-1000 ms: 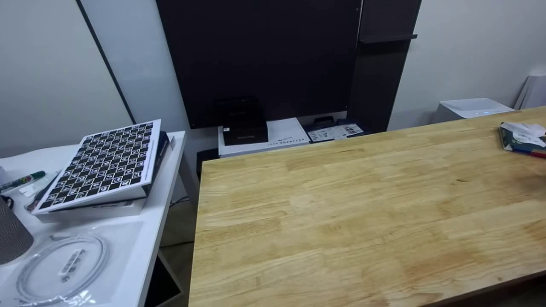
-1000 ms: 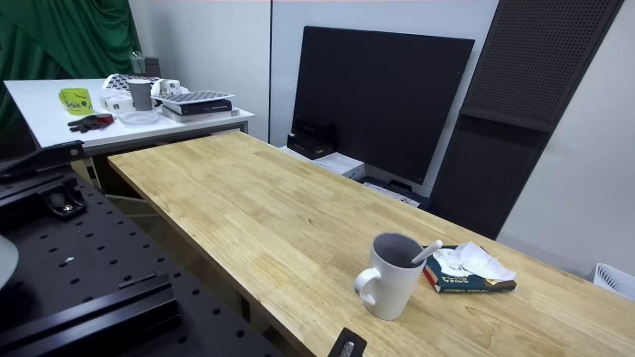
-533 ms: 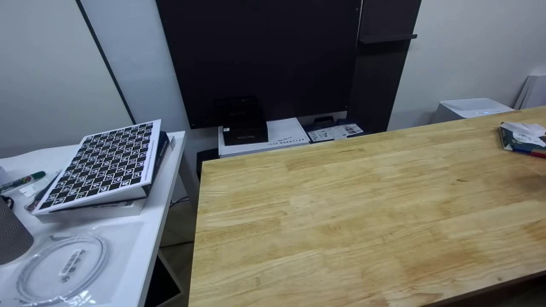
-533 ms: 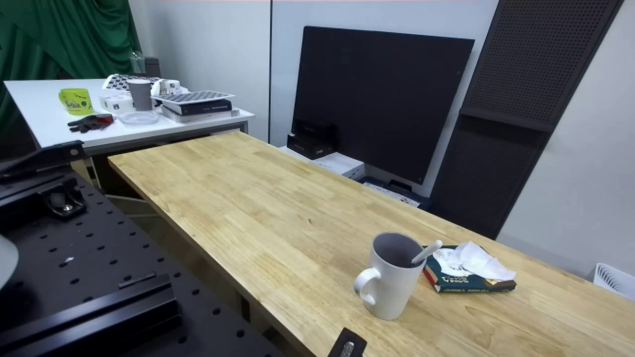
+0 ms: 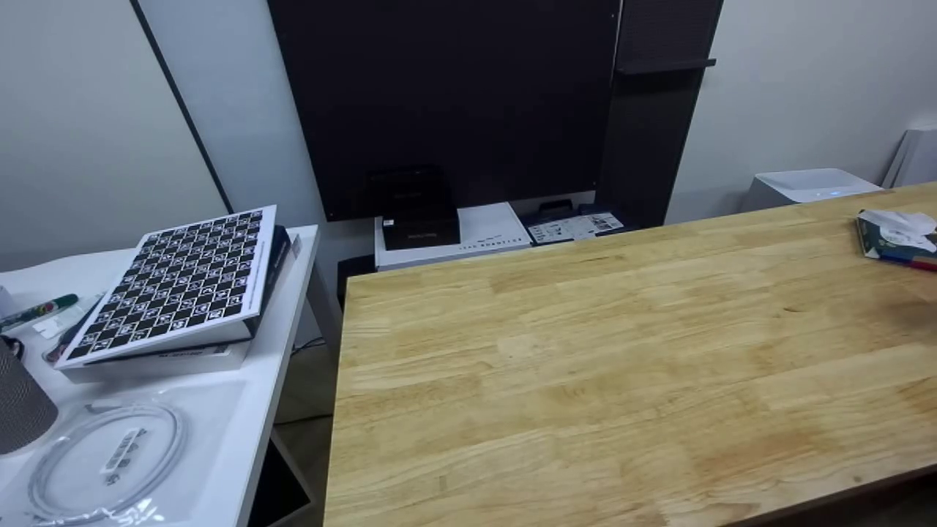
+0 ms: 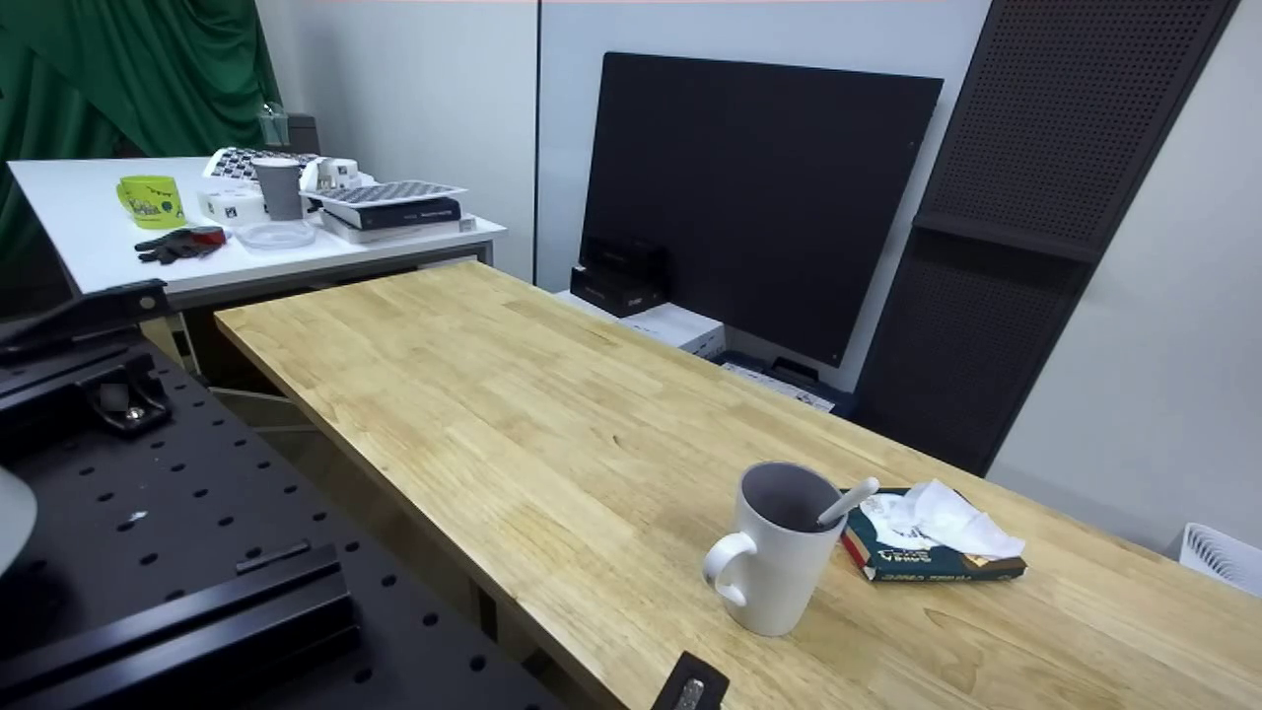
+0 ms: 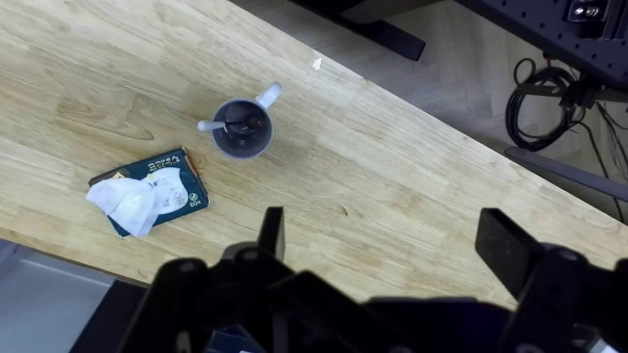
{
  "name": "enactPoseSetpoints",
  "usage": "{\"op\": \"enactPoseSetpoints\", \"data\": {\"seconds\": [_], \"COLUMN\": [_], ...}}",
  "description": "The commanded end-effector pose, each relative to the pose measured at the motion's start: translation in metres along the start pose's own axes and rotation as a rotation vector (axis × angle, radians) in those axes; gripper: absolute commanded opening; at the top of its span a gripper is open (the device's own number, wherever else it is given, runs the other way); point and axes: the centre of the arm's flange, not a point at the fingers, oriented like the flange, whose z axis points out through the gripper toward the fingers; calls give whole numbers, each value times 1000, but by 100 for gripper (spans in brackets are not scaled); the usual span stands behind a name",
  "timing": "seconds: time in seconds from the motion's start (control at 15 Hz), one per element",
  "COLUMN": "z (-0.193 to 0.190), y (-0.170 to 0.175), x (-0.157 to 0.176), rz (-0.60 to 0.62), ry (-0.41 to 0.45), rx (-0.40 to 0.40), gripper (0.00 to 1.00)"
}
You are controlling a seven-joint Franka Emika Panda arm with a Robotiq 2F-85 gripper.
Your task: Remove the spoon from the mug and put it on the table
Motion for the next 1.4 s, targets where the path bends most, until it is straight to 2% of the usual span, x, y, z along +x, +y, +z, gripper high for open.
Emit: {"op": "enactPoseSetpoints", "data": {"seconds": [0.0,0.27,0.73,0.87,1.33], "z": [10,29,45,49,50], "y": [37,67,96,86,90], "x": [-3,-17,-15,-23,-19], "rz": [34,82,140,130,133], "ry": [-20,-30,-6,-13,-16], "rx": [29,44,-47,-40,-45], "gripper": [100,100,100,100,100]}}
